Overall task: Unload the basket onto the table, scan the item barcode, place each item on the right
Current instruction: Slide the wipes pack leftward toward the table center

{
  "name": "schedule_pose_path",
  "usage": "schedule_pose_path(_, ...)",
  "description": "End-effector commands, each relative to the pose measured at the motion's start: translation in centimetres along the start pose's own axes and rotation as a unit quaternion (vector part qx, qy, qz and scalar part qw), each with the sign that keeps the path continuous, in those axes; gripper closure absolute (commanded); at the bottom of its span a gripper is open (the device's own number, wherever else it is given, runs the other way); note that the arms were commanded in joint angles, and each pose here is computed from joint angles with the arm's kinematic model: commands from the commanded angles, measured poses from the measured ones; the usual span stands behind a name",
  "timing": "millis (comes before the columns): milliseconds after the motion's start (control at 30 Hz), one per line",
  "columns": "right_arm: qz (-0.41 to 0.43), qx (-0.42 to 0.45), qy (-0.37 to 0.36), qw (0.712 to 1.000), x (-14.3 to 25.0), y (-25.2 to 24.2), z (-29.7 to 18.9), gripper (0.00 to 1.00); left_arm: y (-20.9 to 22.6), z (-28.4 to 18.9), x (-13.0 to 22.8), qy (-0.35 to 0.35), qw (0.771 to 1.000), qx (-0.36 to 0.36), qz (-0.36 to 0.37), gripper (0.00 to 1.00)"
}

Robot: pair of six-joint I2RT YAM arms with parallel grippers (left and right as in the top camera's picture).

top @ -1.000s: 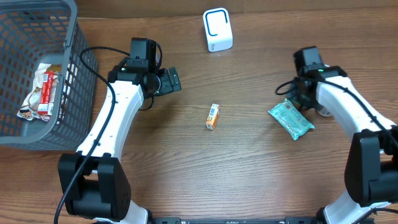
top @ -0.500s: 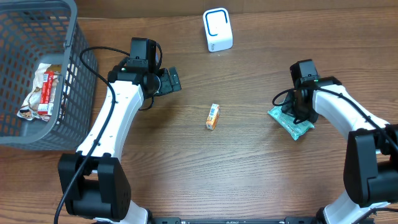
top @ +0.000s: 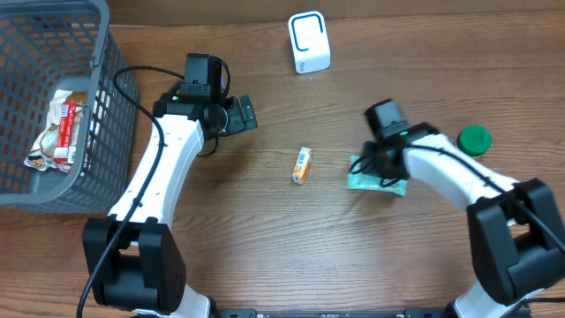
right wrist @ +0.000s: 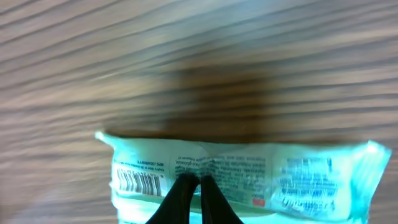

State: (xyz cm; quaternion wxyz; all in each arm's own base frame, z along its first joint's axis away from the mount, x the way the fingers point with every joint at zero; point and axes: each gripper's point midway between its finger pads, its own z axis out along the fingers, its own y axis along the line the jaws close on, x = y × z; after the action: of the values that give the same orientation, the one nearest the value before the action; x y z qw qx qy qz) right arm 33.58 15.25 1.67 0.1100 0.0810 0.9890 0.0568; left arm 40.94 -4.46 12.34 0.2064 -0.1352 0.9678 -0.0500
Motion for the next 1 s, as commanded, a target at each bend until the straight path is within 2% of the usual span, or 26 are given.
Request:
schedule_pose_path(0, -0.023, -0.029, 0.005, 0.999, 1.3, 2.3, 0.1, 0.91, -0.1, -0.4, -0.4, -0.008, 1.000, 0.000, -0.003, 0.00)
schedule_pose_path(100, -0.027, -0.037, -0.005, 0.999, 0.8, 3.0, -0.3, 0.91, -0.1, -0.4, -0.4, -0.008, 1.000, 0.000, -0.003, 0.00)
schedule_pose_path(267, 0.001, -0.039, -0.023, 0.999, -1.7, 1.8, -3.4, 0.83, -0.1, -0.4, -0.4, -0.008, 1.000, 0.000, -0.003, 0.00)
schedule_pose_path(400, 0.008, -0.047, -0.034, 0.998, -2.9, 0.2, -5.8, 0.74, -0.1, -0.4, -0.4, -0.008, 1.000, 0.000, -0.003, 0.00)
schedule_pose_path(533, -0.012, -0.038, -0.015, 0.999, -2.6, -1.8, -6.1, 0.62, 0.2, -0.4, -0.1, -0.003, 1.000, -0.008, 0.021, 0.00)
schedule_pose_path(700, 0.000, -0.019, 0.003, 1.000, -2.6, -4.7, -5.9, 0.62, 0.1, -0.4, -0.3, -0.006, 1.000, -0.005, 0.021, 0.00)
schedule_pose_path(867, 0.020, -0.014, 0.001, 1.000, -3.2, -6.0, -5.9, 0.62, -1.9, -0.4, -1.7, -0.031, 0.998, 0.047, 0.009, 0.02)
schedule_pose_path(967, 0.004, -0.012, 0.005, 1.000, -3.1, -6.3, -5.9, 0.62, -5.0, -0.9, -0.3, 0.007, 0.991, 0.135, 0.015, 0.00)
